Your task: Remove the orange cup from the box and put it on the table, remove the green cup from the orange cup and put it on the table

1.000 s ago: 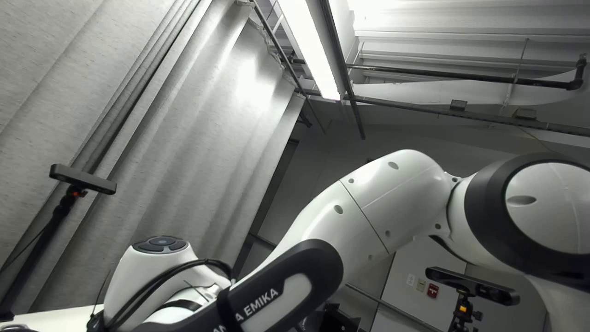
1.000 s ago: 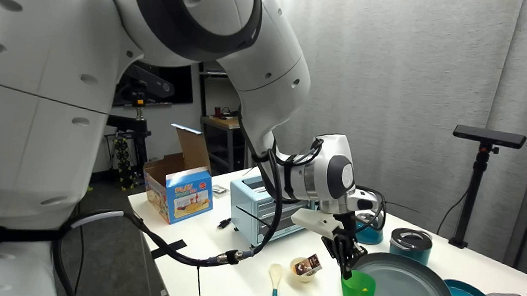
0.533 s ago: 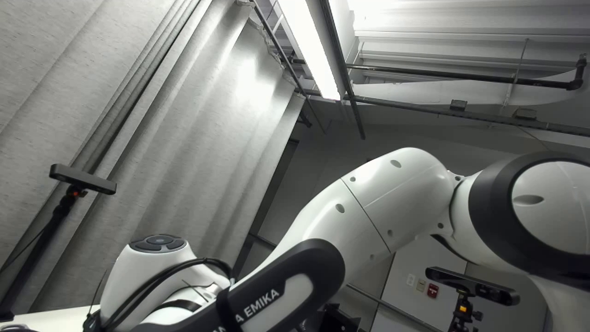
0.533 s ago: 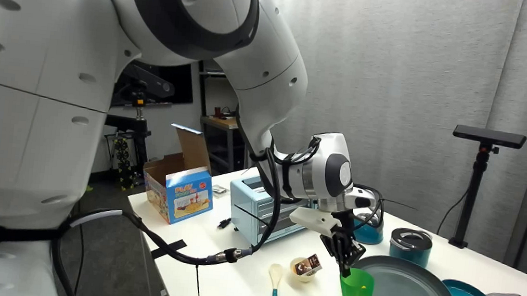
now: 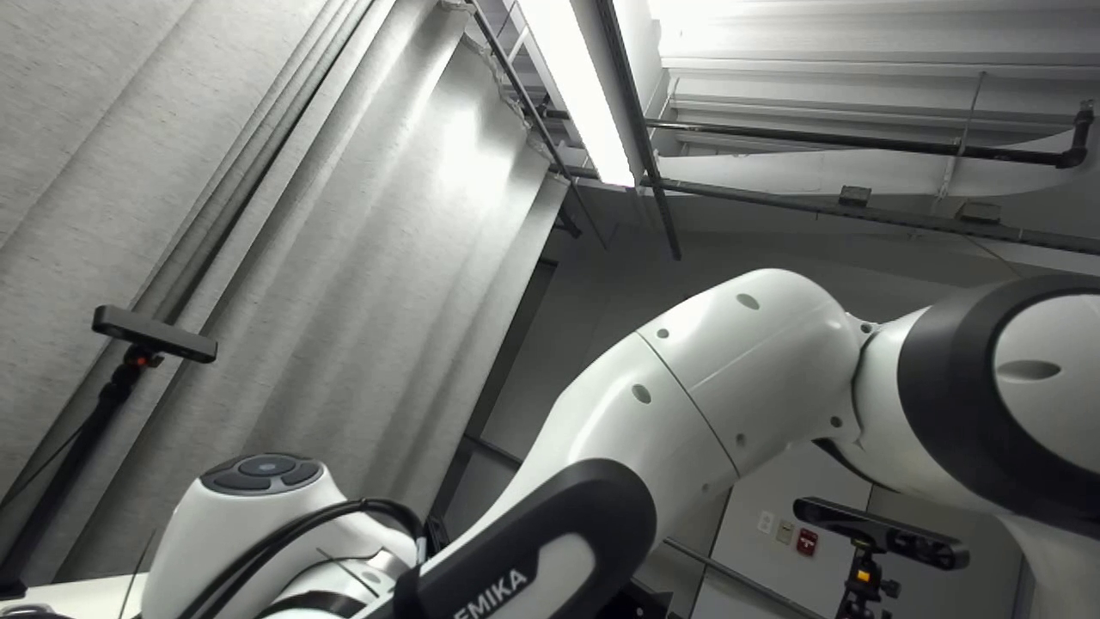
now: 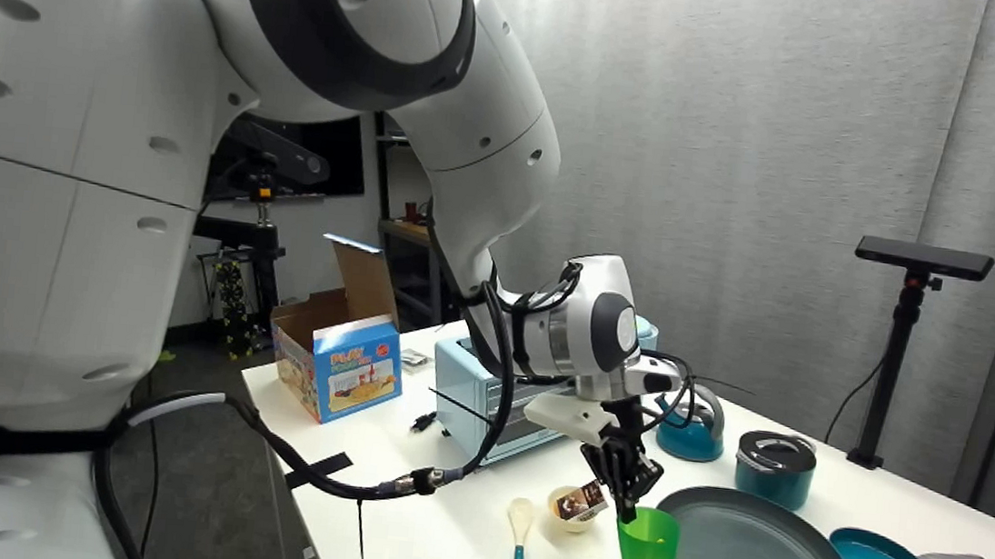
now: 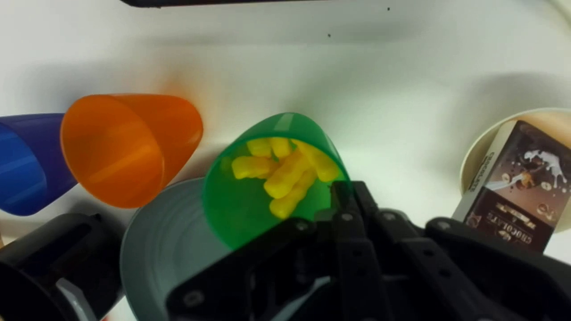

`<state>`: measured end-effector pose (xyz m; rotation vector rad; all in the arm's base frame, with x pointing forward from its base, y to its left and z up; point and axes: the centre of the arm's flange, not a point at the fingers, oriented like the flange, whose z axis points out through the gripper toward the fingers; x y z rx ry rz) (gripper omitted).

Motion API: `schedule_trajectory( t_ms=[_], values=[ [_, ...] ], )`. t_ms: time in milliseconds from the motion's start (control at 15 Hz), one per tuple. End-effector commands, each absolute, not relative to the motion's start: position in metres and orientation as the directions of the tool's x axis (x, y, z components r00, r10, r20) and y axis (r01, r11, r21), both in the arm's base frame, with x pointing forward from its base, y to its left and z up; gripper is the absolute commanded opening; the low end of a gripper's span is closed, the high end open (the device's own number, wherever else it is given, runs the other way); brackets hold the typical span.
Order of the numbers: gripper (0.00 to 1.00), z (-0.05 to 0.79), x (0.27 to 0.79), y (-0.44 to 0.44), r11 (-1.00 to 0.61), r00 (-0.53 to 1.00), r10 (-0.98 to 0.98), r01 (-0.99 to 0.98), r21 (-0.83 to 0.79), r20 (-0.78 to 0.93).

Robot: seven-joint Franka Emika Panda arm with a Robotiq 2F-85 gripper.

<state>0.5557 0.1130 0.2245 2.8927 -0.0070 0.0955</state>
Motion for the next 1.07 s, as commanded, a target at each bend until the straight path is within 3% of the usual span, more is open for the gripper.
schedule_trajectory(
  t_ms=[0,733,800,1000],
  values=[
    [0.01,0.215,0.544,0.124,-0.966,0.998,0.016,0.001,0.26,0.057],
    [0.01,0.215,0.55,0.116,-0.967,0.998,0.001,-0.017,0.255,0.067],
    [0.29,0.215,0.55,0.115,-0.967,0.998,-0.002,-0.019,0.253,0.066],
    [0.43,0.215,0.551,0.113,-0.968,0.998,-0.009,-0.025,0.249,0.065]
  ],
)
